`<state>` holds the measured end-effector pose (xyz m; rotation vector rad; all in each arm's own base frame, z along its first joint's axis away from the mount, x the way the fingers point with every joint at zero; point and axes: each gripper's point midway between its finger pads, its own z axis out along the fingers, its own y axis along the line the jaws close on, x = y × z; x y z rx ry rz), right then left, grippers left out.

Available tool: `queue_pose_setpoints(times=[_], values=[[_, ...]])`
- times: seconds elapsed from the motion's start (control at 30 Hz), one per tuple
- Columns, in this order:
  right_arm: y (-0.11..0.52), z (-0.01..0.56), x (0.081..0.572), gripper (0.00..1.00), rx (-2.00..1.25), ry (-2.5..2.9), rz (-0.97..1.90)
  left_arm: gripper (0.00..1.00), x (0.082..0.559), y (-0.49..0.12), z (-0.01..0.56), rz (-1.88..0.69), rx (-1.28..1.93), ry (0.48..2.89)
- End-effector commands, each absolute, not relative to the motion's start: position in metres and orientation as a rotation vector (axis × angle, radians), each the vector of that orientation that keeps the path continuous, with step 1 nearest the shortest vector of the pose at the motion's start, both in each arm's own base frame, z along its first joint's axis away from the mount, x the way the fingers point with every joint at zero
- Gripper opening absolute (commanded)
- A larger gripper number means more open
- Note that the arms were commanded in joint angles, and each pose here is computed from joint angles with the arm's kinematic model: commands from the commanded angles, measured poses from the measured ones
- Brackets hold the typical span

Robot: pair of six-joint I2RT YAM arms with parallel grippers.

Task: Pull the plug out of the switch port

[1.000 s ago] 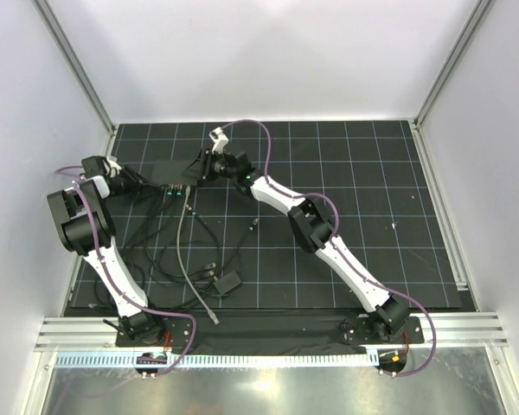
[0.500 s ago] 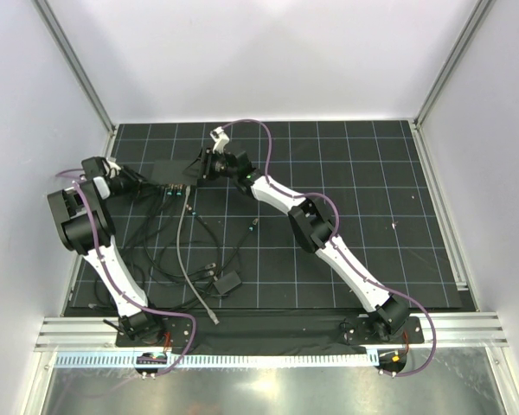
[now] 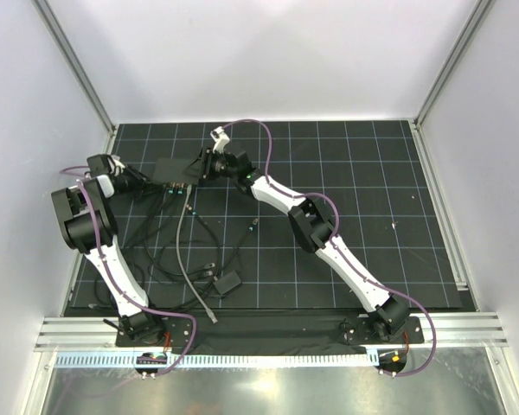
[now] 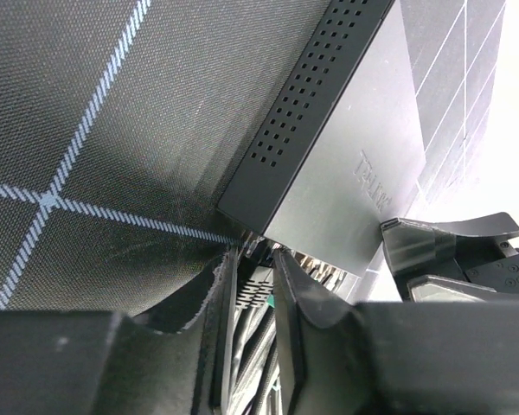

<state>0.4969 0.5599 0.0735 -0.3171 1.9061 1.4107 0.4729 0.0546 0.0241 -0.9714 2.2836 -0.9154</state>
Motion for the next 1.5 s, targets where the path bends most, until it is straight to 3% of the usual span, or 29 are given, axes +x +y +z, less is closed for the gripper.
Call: queue_pose_setpoints(times=[0.0, 0.33, 0.6, 0.87, 1.37, 1.47], values=[[0.562, 0.082, 0.496, 0.53, -0.324, 1.893, 1.398, 0.23, 0.448, 0.058, -0.03, -0.748, -1.098, 2.441], [0.56, 0.08, 0.498, 0.52, -0.317, 1.906, 1.38, 0.0, 0.439, 0.051, -0.045, -0.775, -1.141, 2.563], [0.56, 0.079, 0.499, 0.52, -0.302, 1.914, 1.38, 0.0, 0.436, 0.05, -0.046, -0.738, -1.12, 2.671], [0.559, 0.081, 0.499, 0.52, -0.301, 1.912, 1.384, 0.0, 0.432, 0.054, -0.033, -0.969, -1.145, 2.582], [0.56, 0.08, 0.498, 0.51, -0.292, 1.921, 1.394, 0.0, 0.423, 0.077, -0.012, -0.766, -1.043, 2.641], [0.56, 0.081, 0.498, 0.51, -0.294, 1.917, 1.394, 0.0, 0.433, 0.086, 0.012, -0.737, -1.016, 2.541]])
